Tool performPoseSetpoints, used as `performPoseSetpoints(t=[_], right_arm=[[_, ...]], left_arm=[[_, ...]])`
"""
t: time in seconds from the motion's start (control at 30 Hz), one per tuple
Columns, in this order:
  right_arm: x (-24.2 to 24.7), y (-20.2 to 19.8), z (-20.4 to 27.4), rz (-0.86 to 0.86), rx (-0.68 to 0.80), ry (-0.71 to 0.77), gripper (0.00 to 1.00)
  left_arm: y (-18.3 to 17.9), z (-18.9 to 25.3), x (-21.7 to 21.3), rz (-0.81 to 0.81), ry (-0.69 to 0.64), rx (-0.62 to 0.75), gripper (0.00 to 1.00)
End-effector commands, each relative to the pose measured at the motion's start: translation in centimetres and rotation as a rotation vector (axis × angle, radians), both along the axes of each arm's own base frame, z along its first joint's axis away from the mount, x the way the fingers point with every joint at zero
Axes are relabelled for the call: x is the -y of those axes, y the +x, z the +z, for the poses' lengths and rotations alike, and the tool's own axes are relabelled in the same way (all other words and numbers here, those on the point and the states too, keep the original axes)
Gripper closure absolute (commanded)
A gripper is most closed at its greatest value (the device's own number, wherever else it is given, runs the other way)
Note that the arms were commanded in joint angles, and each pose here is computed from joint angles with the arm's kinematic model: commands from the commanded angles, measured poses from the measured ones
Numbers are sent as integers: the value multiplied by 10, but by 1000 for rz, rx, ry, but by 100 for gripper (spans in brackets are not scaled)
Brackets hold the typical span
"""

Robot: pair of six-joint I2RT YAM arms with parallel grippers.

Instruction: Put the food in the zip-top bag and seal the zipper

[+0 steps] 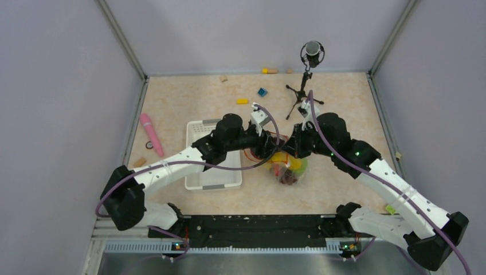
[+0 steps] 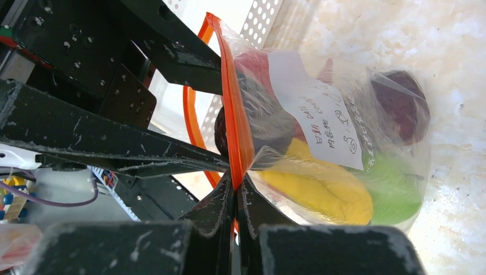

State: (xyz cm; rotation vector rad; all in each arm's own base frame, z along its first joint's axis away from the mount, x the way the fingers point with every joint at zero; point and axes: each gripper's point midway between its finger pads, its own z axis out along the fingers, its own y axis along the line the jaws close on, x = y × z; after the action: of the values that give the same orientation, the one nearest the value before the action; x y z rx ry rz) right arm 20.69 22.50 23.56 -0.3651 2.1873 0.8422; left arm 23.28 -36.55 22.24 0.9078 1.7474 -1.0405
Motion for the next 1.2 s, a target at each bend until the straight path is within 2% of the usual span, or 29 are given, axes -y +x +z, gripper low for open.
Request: performPoseSetpoints(t=[0.0,0.17,0.37,0.43,0.57,0.7,0.77,0.83,0.93,1.0,1.17], right_arm=[[-2,3,25,-1,61,74,100],[-2,3,26,-5,64,75,100],[1,5,25,-18,72,69,100],[1,5,24,-19,72,67,100],[2,6,23,-27,74,62,100],[2,7,22,-32,78,66,100],[2,8,21,-33,79,66,100],[1,9,18,-36,76,63,100],[-1,11,13,-34,64,59,100],[-2,11,10,-31,57,58,100],[-1,9,9,-29,55,59,100]], left_arm=[[2,29,12,-18,-63,52,43],[-9,32,7,-32,-66,44,22],[-27,55,-21,38,-118,45,18],[-34,64,-37,84,-150,56,14],[-24,58,-80,338,-184,-10,6],[4,20,-145,806,-121,-178,5],[4,2,-156,871,-68,-223,5],[0,-12,-151,864,-54,-273,5],[-3,-24,-128,776,-81,-323,8],[0,-31,-119,766,-74,-349,15],[11,-35,-99,747,-56,-369,46]])
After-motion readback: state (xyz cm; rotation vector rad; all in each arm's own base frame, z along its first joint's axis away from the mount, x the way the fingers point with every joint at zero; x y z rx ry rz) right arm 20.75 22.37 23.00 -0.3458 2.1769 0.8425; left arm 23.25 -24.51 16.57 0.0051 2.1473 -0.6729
